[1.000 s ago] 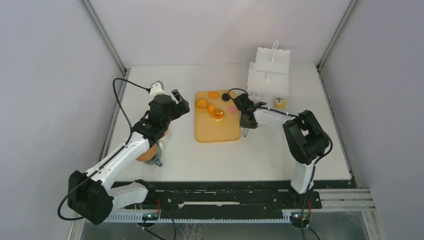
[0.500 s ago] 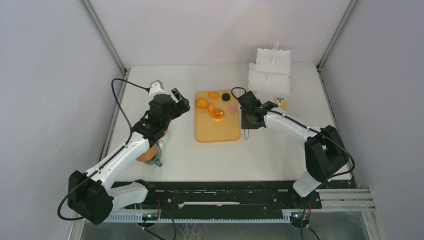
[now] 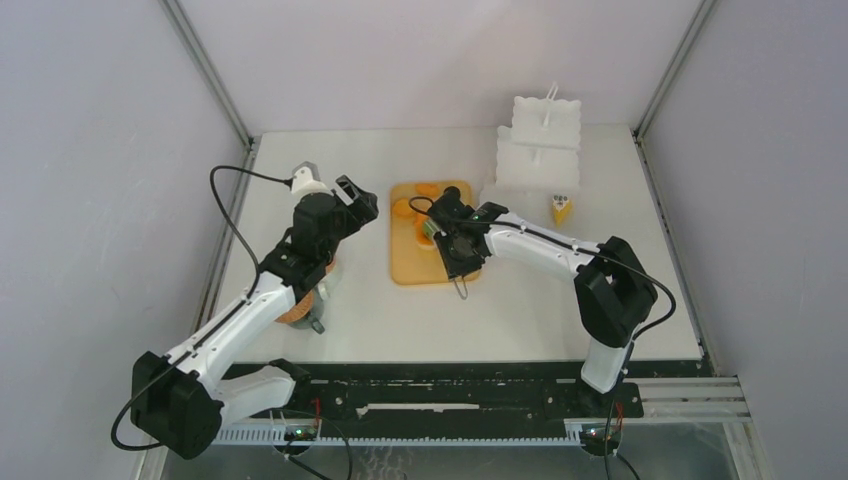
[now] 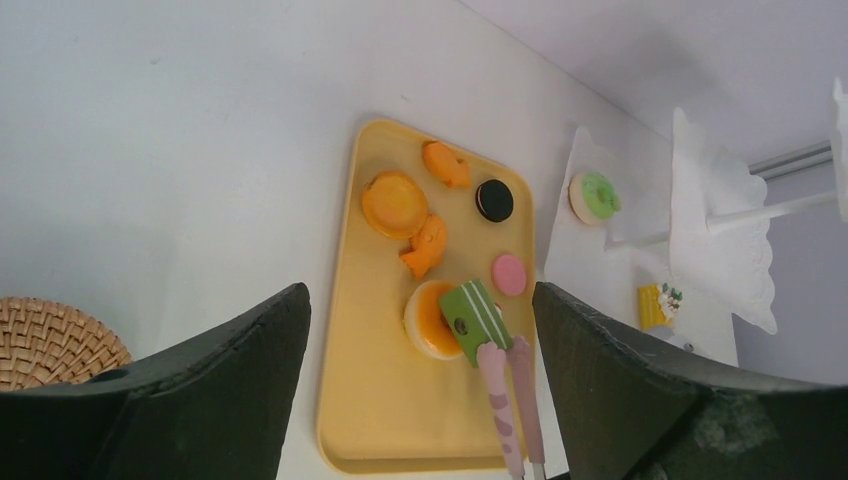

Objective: Serve the afternoon tea
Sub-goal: Pick up the desert from the tray.

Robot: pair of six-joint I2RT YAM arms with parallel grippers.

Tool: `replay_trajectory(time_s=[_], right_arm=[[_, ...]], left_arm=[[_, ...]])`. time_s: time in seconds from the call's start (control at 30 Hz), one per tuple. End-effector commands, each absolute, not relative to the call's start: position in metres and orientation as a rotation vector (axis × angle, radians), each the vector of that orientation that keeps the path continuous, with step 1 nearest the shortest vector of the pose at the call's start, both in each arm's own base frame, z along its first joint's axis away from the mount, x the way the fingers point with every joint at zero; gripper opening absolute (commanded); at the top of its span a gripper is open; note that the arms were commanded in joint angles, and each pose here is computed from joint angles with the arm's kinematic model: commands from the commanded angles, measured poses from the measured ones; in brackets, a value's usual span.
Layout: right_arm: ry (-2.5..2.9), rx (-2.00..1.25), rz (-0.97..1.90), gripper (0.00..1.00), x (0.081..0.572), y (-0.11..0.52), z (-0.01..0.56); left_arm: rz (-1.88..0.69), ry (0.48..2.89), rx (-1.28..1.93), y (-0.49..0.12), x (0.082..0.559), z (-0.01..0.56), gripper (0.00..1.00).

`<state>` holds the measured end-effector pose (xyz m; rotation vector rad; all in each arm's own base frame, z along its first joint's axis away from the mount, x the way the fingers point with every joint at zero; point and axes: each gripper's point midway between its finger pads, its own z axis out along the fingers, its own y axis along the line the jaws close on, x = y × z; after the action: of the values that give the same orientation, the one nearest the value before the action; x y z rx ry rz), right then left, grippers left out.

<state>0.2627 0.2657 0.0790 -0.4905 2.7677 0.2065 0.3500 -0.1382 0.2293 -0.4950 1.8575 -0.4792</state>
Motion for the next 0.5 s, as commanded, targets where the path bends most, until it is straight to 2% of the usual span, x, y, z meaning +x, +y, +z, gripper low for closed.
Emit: replay_trajectory(time_s=[0.0,0.47], right_arm=[[2.743,-0.484,0.189,0.34,0.269,0.262,0.092],[2.525,-0.240,0.230,0.30,0.295,0.237,0.150]], left_arm=[[-0.511,1.806,-0.528,-0.135,0.350,0.234,0.86],[-0.520,1.825,-0.503,-0.140,0.351,0.236,0.86]])
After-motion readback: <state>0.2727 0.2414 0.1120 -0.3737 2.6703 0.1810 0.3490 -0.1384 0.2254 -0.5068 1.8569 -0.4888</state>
